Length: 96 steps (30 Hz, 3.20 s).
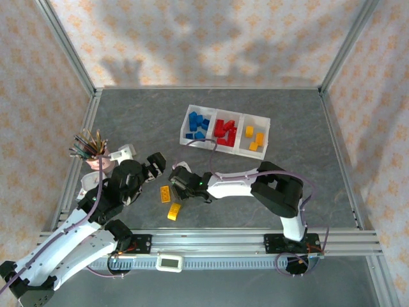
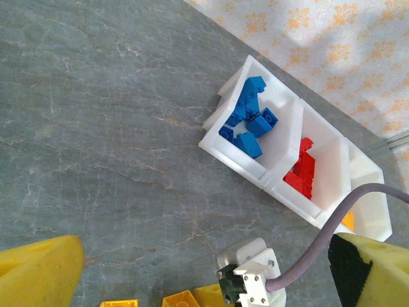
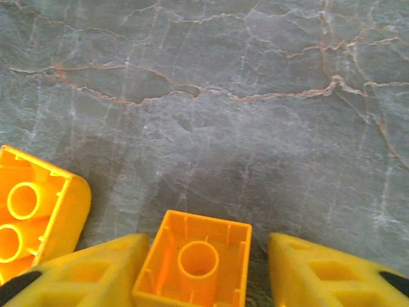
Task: Sort the legos into containers by color
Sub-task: Pick up the lego from the bottom-center of the table, then place the lego in the container, then pick up the lego from the bottom-center of the table.
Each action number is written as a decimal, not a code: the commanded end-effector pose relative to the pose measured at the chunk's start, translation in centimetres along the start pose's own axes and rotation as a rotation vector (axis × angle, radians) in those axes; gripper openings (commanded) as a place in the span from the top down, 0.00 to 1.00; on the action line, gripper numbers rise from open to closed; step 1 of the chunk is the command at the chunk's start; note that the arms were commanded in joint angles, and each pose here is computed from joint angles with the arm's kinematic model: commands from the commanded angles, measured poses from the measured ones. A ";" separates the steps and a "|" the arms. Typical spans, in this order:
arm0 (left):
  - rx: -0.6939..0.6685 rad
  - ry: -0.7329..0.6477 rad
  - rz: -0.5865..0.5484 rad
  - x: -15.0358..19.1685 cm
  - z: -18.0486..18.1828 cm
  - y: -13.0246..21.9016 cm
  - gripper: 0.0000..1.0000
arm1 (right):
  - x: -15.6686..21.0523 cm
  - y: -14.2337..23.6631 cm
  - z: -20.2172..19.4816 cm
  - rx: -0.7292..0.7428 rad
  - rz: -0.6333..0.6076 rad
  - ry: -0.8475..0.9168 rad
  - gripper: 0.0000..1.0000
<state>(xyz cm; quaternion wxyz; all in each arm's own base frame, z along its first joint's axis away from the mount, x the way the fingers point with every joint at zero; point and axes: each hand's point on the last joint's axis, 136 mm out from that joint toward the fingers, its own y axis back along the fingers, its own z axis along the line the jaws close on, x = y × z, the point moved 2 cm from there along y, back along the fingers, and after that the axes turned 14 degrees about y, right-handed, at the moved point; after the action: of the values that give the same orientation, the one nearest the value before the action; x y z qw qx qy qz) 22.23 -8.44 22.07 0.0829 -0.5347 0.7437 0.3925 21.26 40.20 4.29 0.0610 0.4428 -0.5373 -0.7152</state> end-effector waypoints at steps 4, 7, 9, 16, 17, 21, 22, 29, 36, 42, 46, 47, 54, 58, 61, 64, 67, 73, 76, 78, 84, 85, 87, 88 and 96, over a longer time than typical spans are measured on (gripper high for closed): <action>-0.005 0.005 -0.003 -0.1 0.1 -0.3 0.01 | -0.3 1.0 -0.1 -0.004 -0.016 -0.028 0.66; 0.011 0.002 0.004 0.0 -0.4 -0.4 0.01 | -0.9 2.2 -1.3 0.003 -0.041 -0.064 0.70; 0.019 -0.003 0.007 -0.1 -0.7 -0.5 0.01 | -1.4 3.3 -2.4 0.008 -0.065 -0.098 0.72; 0.097 -0.025 0.040 0.2 -3.2 -1.2 0.01 | -2.5 7.8 -9.3 0.105 -0.145 -0.219 0.73; 0.103 -0.030 0.044 0.2 -3.6 -1.5 0.01 | -2.6 8.3 -10.6 0.133 -0.150 -0.238 0.73; 0.144 -0.050 0.078 0.7 -5.3 -2.4 0.01 | -3.2 11.3 -17.5 0.266 -0.196 -0.348 0.73; 0.154 -0.056 0.090 0.8 -5.8 -2.7 0.01 | -3.3 12.1 -19.2 0.294 -0.213 -0.380 0.73; 0.190 -0.103 0.156 1.9 -8.3 -5.0 0.01 | -2.3 14.3 -30.3 0.502 -0.239 -0.563 0.73; 0.203 -0.112 0.201 2.8 -9.6 -7.0 0.01 | -1.7 11.9 -35.9 0.578 -0.187 -0.615 0.67; 0.210 -0.107 0.201 2.6 -9.9 -7.3 0.01 | -3.3 12.1 -36.4 0.578 -0.199 -0.593 0.43; 0.211 -0.101 0.193 2.4 -9.7 -7.0 0.01 | -3.7 12.8 -35.4 0.527 -0.228 -0.582 0.36; 0.208 -0.097 0.189 2.3 -9.5 -6.9 0.01 | -3.6 12.8 -35.1 0.516 -0.227 -0.578 0.35; 0.180 -0.076 0.156 1.6 -8.2 -5.9 0.01 | -4.3 13.5 -29.2 0.411 -0.249 -0.482 0.30; 0.161 -0.068 0.129 1.0 -7.2 -4.9 0.01 | -4.7 13.3 -25.2 0.336 -0.239 -0.417 0.27; 0.138 -0.064 0.110 0.6 -6.2 -4.1 0.01 | -5.0 13.1 -21.5 0.288 -0.246 -0.351 0.26; 0.107 -0.064 0.090 0.2 -5.1 -3.2 0.01 | -5.5 12.8 -17.3 0.199 -0.265 -0.286 0.24; 0.076 -0.054 0.059 -0.4 -3.9 -2.2 0.01 | -5.4 12.0 -13.3 0.126 -0.266 -0.232 0.23; 0.024 -0.010 -0.002 -1.4 -1.5 -0.3 0.01 | -4.2 8.9 -5.3 0.010 -0.246 -0.129 0.18; -0.005 -0.006 -0.023 -1.8 -0.6 0.6 0.01 | -3.8 7.8 -1.6 -0.053 -0.246 -0.080 0.16; -0.032 -0.005 -0.039 -2.3 -0.2 1.2 0.01 | -3.8 7.2 0.3 -0.090 -0.244 -0.066 0.15; -0.077 0.007 -0.081 -3.4 0.8 2.7 0.01 | -3.4 4.2 3.9 -0.113 -0.200 -0.011 0.13; -0.085 0.011 -0.085 -3.5 1.0 2.8 0.01 | -3.5 3.8 4.2 -0.107 -0.195 -0.006 0.13; -0.094 0.019 -0.095 -3.6 1.4 3.1 0.01 | -3.7 2.9 4.5 -0.092 -0.188 -0.003 0.13; -0.096 0.025 -0.101 -3.7 1.5 3.2 0.01 | -3.7 2.4 4.5 -0.082 -0.181 -0.003 0.13; -0.103 0.036 -0.119 -3.8 2.2 3.5 0.01 | -3.5 -0.4 4.7 -0.014 -0.126 0.014 0.12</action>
<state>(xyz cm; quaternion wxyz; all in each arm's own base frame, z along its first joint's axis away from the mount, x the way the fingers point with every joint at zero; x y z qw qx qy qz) 20.52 -4.83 24.35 0.0718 -0.5739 0.7076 0.4058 19.85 45.62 6.66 0.0294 0.4833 -0.4793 -0.7320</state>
